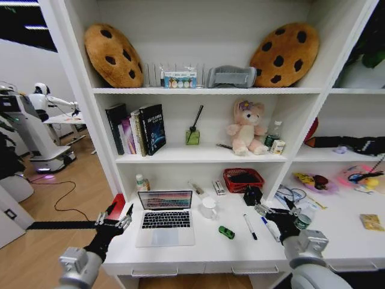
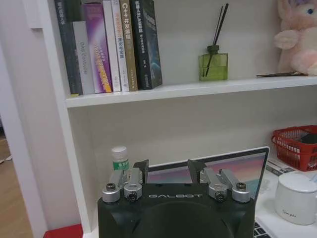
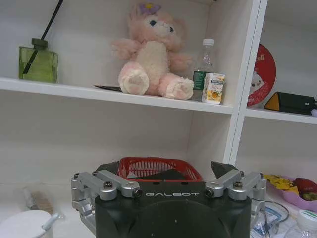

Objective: Organize the objects on the table.

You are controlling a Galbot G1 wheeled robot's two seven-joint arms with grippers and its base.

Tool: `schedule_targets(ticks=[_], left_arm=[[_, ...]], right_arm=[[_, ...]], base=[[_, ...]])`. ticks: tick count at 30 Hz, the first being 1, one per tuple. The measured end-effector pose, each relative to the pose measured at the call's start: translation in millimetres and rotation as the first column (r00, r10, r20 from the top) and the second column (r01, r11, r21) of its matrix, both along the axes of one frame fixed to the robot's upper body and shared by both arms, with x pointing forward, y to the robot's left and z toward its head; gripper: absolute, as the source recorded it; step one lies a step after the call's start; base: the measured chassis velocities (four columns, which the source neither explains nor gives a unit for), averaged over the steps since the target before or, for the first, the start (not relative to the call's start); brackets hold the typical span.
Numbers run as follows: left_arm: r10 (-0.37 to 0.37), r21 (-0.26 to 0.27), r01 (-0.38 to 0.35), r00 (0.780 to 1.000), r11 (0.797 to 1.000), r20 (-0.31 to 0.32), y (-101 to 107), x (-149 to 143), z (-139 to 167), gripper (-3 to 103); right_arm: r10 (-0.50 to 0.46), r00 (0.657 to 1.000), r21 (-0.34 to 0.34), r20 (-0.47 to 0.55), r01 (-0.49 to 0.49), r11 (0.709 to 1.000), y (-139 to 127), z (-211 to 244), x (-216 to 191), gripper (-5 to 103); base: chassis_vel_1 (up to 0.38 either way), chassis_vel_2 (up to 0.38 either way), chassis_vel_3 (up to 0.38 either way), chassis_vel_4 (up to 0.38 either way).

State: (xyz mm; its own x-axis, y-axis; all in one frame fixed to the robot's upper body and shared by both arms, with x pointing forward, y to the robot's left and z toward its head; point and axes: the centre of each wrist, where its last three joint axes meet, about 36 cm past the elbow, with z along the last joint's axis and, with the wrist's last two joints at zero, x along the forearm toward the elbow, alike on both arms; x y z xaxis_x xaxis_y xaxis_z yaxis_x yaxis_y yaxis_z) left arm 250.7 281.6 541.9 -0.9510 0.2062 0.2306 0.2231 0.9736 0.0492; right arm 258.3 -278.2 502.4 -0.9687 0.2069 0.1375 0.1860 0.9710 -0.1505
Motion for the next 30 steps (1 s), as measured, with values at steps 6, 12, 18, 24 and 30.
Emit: schedule_targets(ticks=[6,12,18,24,30], left_arm=[[0.011,0.013,-0.012,0.998,1.0,0.054,4.1,22.6,27.2,30],[0.108,0.017,-0.109,0.993,0.994,0.042,-2.1,34.2,16.1,8],[0.185,0.048,-0.183,0.982,0.982,-0.049,-26.3,56.3,-18.6,0],[0.226,0.025,-0.225,0.973,0.974,-0.046,-40.9,90.2,-29.9,0],[0.212,0.007,-0.212,0.977,0.977,-0.038,-55.2,115.6,-30.9,0]], right_arm=[[0.035,0.999,-0.02,0.007,-0.035,0.999,-1.7,-7.0,14.3,100],[0.077,0.997,-0.021,-0.011,-0.078,0.997,0.0,-17.9,29.6,100],[0.084,0.996,-0.028,-0.025,-0.085,0.996,0.2,-28.0,36.6,100],[0.079,0.997,-0.039,-0.021,-0.08,0.996,-5.2,-27.4,40.3,100],[0.065,0.997,-0.039,-0.032,-0.066,0.997,-11.3,-35.2,41.4,100]], base=[[0.0,0.0,0.0,0.0],[-0.003,0.005,0.019,0.001],[0.0,0.0,0.0,0.0],[0.0,0.0,0.0,0.0],[0.0,0.0,0.0,0.0]])
